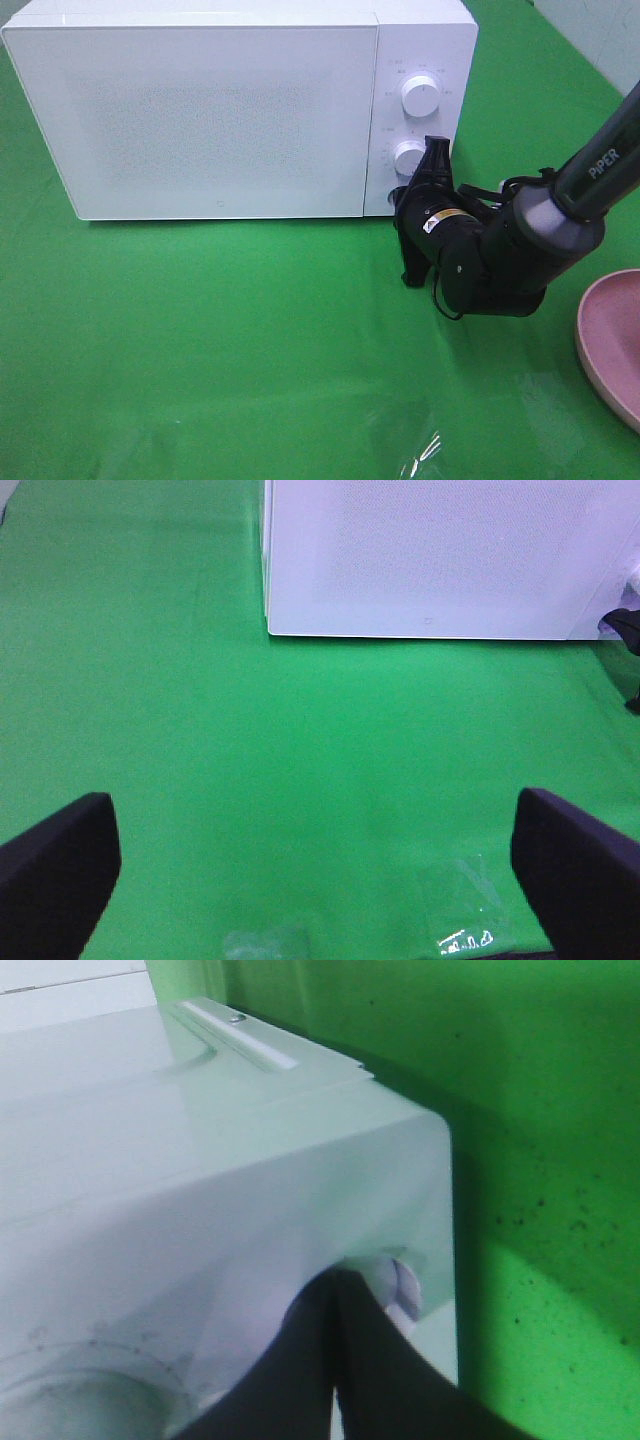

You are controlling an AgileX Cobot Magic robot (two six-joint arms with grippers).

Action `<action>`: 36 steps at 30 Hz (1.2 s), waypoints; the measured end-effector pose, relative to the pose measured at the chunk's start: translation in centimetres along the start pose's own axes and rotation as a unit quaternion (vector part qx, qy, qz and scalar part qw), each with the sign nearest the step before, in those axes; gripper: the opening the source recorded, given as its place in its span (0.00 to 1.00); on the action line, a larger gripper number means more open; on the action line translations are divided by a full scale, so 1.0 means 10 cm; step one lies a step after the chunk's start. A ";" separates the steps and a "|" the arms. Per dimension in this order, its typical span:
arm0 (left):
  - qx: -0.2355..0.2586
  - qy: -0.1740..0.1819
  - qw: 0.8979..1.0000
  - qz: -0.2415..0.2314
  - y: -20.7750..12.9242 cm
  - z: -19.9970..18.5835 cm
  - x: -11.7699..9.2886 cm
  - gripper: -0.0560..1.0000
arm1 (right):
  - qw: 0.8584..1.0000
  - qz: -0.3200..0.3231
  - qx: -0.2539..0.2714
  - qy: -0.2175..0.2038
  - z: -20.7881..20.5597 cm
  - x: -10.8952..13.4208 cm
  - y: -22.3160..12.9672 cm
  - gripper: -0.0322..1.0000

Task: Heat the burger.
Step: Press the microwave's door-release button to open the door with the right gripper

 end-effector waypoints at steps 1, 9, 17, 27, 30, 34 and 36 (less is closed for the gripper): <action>0.000 0.000 1.000 0.000 0.00 0.00 0.00 0.98 | 1.000 0.000 0.000 0.000 0.00 0.00 0.00 0.04; 0.000 0.000 1.000 0.000 0.00 0.00 0.00 0.98 | 1.000 0.007 -0.008 -0.002 0.02 0.00 -0.01 0.04; 0.000 0.000 1.000 0.000 0.00 0.00 0.00 0.98 | 1.000 0.005 -0.011 -0.001 0.03 0.00 -0.02 0.04; 0.000 0.000 1.000 0.000 0.00 0.00 0.00 0.98 | 1.000 0.000 -0.014 0.000 0.02 0.00 -0.03 0.04; 0.000 0.000 1.000 0.000 0.00 0.00 0.00 0.98 | 1.000 -0.004 -0.017 0.001 0.00 -0.01 -0.04 0.04; 0.000 0.000 1.000 0.000 0.00 0.00 0.00 0.98 | 1.000 -0.006 -0.017 0.008 -0.04 -0.01 -0.05 0.04; 0.000 0.000 1.000 0.000 0.00 0.00 0.00 0.98 | 1.000 -0.006 -0.016 0.010 -0.11 -0.02 -0.08 0.04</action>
Point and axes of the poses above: a point on each arm's last joint axis where the gripper is mounted, z pointing out along that axis toward the gripper, x along the wrist's bending axis when the last joint is at zero, y = z × x, the point moved 4 cm from there along z, pointing out along that axis toward the gripper, and after that the axes turned 12 degrees about z, right-handed, at the moved point
